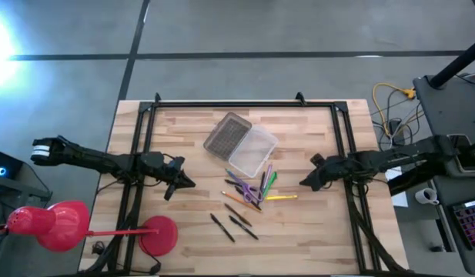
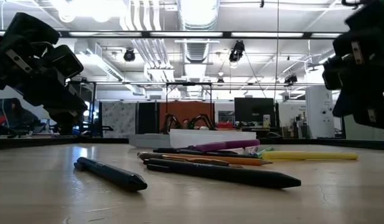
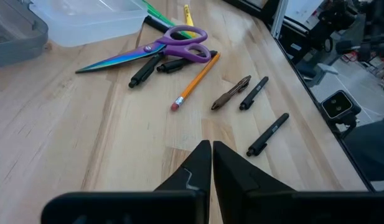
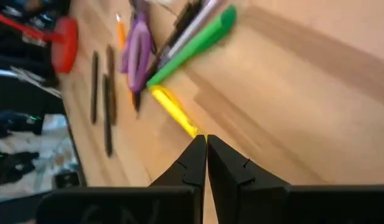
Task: Pick & place school supplies into a supply box
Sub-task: Put the yellow pen into the supply box
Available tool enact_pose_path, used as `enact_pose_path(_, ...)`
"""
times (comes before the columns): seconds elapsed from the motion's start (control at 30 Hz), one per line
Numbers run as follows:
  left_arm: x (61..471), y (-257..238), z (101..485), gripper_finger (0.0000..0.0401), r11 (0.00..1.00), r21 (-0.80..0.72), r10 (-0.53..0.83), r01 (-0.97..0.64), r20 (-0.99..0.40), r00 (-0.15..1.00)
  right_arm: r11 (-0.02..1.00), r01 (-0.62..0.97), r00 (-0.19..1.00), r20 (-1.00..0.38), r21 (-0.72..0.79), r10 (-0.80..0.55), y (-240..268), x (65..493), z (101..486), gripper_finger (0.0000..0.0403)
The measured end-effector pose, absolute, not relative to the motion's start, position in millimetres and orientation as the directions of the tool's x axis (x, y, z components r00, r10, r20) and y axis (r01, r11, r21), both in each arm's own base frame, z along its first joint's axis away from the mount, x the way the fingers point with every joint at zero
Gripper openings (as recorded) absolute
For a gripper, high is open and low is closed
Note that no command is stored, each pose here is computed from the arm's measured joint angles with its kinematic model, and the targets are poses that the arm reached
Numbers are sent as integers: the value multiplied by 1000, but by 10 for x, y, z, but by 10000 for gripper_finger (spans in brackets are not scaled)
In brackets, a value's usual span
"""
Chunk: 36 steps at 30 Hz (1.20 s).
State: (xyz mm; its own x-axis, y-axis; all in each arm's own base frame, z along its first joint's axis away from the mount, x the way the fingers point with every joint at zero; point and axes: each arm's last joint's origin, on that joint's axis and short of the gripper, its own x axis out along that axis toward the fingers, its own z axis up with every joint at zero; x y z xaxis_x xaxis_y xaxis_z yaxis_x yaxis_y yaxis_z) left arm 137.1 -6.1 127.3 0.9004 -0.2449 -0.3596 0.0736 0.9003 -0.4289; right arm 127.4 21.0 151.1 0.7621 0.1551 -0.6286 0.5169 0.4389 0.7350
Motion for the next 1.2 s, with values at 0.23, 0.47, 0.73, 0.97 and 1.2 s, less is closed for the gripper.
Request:
enact_pose_path(0.23, 1371, -61, 1273, 1, 900, -429, -245, 74, -360, 900, 602, 512, 679, -718, 613, 153, 350, 1550, 1994, 9)
enact_pose_path(0.47, 1371, -61, 1274, 1, 901, -428, -245, 74, -359, 901, 790, 410, 532, -823, 456, 199, 490, 1957, 2118, 9)
enact_pose_path(0.73, 1372, -61, 1273, 1, 901, -429, -245, 73, -360, 900, 842, 421, 259, -934, 338, 246, 626, 2226, 1609, 25)
enact_pose_path(0.97, 1372, -61, 1273, 1, 901, -429, -245, 73, -360, 900, 920, 286, 233, -951, 267, 203, 795, 2349, 1570, 117)
enact_pose_path(1.2, 1372, -61, 1273, 1, 901, -429, -245, 73, -360, 900, 997, 45, 321, -946, 70, 52, 863, 2448, 1726, 196)
